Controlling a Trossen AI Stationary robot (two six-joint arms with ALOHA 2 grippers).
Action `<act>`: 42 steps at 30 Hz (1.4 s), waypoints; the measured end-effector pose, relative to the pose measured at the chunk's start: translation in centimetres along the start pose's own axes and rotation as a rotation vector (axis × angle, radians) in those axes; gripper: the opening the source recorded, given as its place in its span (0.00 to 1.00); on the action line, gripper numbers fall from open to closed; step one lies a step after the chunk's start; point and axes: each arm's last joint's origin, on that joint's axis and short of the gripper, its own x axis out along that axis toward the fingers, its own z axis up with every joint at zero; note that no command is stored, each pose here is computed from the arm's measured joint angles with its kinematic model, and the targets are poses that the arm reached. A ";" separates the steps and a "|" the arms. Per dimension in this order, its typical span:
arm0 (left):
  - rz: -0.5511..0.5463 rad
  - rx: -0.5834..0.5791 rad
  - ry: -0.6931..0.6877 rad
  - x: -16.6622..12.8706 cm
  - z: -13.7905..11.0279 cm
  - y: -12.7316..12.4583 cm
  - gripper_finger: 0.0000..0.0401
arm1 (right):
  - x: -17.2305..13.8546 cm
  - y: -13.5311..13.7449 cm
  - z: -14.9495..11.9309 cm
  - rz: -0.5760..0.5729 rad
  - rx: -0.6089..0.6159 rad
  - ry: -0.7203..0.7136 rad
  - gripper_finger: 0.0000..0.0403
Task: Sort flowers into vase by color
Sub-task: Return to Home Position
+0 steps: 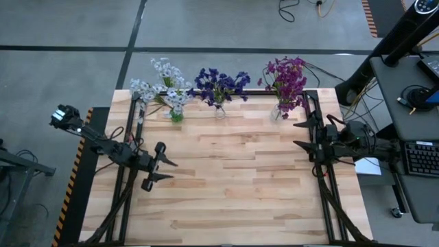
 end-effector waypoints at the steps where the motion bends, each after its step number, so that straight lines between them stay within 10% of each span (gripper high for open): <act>1: 0.005 0.013 -0.004 0.0 0.0 0.2 0.47 | 0.0 0.0 0.0 0.000 -0.007 0.000 0.71; 15: -0.105 0.055 0.010 -0.4 -0.2 3.9 0.47 | 0.0 0.1 -0.4 0.006 -0.015 0.037 0.71; 31: 0.009 0.083 0.059 -0.2 -0.6 4.3 0.47 | -0.1 0.2 -1.1 0.022 -0.063 0.115 0.71; 42: -0.189 0.175 -0.073 -2.4 2.3 3.4 0.47 | -0.8 -0.2 1.5 0.020 -0.059 0.026 0.71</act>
